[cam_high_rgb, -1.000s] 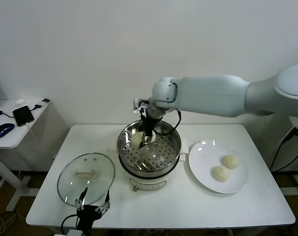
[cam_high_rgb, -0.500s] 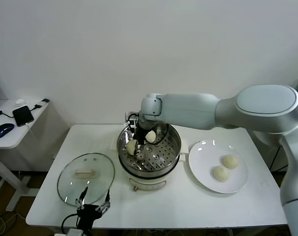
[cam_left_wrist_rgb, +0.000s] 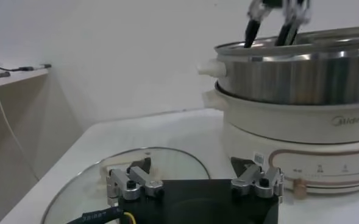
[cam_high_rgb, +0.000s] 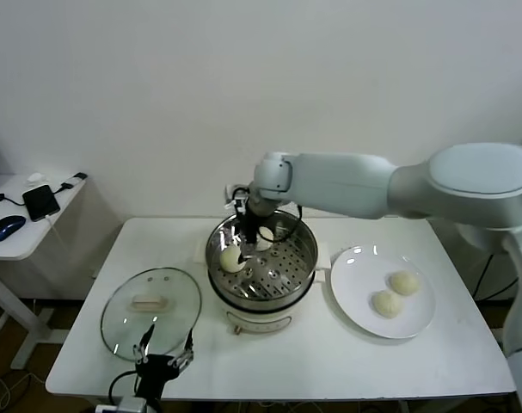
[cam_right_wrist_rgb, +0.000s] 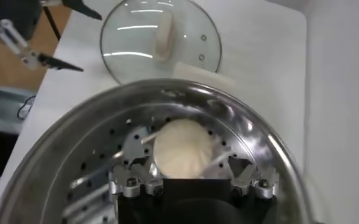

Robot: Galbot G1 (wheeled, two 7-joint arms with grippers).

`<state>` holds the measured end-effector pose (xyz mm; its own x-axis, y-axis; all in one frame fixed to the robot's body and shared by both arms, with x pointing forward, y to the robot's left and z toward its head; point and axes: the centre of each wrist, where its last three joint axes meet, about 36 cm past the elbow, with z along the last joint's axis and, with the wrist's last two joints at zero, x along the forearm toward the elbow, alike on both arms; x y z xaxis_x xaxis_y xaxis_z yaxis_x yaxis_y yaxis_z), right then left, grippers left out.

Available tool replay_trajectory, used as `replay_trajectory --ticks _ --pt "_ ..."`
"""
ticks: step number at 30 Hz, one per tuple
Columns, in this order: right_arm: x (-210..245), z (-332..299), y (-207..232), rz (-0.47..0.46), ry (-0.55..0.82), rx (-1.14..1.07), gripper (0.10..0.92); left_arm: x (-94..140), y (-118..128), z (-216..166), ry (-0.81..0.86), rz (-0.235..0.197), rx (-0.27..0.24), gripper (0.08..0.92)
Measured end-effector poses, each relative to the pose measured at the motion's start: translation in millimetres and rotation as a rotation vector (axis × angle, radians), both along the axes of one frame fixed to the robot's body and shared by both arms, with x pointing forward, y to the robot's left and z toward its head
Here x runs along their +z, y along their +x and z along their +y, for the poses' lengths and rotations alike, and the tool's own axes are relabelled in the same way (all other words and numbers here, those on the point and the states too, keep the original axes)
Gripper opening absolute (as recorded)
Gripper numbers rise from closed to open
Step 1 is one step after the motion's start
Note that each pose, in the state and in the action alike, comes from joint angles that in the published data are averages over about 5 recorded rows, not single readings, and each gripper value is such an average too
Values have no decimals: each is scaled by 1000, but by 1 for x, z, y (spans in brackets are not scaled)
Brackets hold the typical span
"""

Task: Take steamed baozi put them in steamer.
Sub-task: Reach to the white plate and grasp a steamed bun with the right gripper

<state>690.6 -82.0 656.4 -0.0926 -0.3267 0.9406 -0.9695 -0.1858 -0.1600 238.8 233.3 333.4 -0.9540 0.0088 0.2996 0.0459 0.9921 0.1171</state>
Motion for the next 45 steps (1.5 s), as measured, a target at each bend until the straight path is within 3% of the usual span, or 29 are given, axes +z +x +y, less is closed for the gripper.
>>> replay_trajectory --ticks 8,18,30,45 --pt "50 -136 -14 -14 -88 -60 823 2 5 1 -10 -11 4 823" --pt "-23 -273 -59 64 -186 -173 823 2 5 5 -8 -10 17 823" --pt "-123 -316 -76 108 -236 -233 823 1 3 7 -10 -5 31 823" --pt "-192 -313 -80 91 -251 -266 823 -3 4 10 -2 -1 27 823"
